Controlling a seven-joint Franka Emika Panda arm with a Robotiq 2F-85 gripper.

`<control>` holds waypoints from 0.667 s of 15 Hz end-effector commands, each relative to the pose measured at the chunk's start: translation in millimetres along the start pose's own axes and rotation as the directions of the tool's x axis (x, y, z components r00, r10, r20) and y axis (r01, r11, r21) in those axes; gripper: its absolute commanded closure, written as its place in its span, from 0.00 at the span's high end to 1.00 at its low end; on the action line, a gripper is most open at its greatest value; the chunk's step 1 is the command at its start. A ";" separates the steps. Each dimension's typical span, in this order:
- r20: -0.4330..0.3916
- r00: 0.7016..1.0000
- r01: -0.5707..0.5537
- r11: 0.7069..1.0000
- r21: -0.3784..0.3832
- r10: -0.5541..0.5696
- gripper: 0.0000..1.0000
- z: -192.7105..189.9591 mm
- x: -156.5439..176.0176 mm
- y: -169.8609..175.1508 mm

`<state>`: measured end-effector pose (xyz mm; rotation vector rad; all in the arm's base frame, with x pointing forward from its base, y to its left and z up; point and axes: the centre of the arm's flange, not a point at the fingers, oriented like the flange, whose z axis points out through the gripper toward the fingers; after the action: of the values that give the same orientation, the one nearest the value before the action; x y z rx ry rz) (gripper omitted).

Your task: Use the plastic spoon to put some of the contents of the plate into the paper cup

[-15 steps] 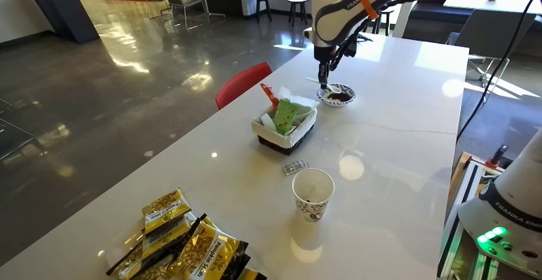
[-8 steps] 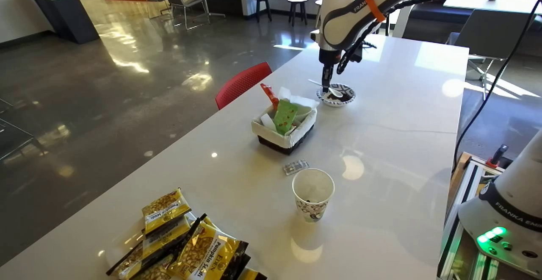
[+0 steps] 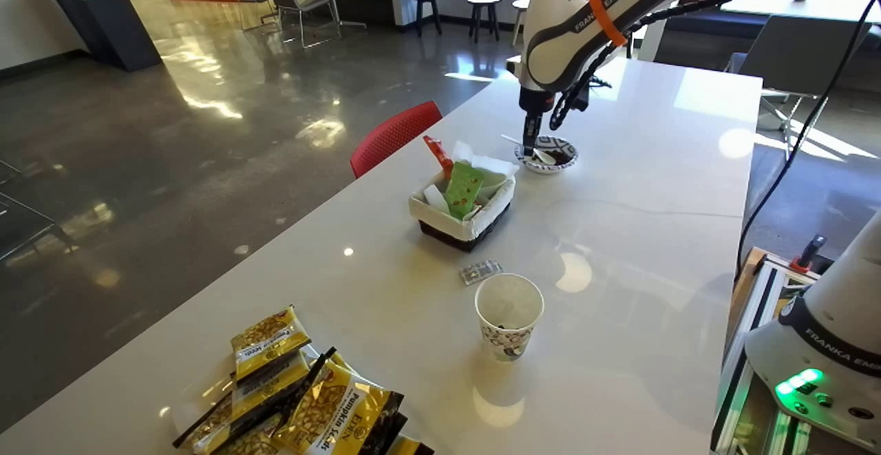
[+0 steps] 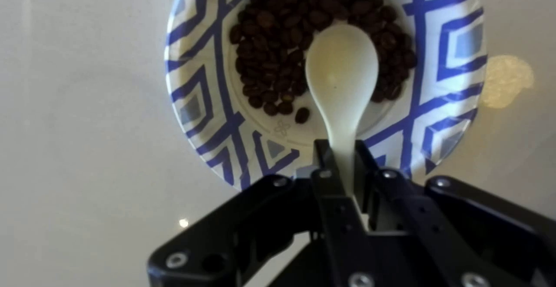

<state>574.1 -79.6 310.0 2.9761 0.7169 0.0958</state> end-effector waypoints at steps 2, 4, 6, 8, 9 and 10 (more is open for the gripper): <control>-0.016 1.000 0.000 1.000 0.004 0.000 0.04 12.8 -7.7 -0.7; -0.009 1.000 -0.004 1.000 0.007 0.004 0.32 12.8 -7.4 -0.1; -0.011 1.000 -0.007 1.000 -0.001 0.007 0.47 6.7 -9.3 -0.3; 0.025 1.000 0.013 1.000 0.009 -0.013 0.62 -8.5 -13.4 0.9; 0.041 0.999 -0.001 1.000 -0.004 0.001 0.69 -15.4 -15.1 1.9; 0.084 0.996 -0.010 1.000 -0.007 0.010 0.77 -28.5 -19.5 3.3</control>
<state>571.0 -84.7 310.1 2.9747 0.7116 0.0764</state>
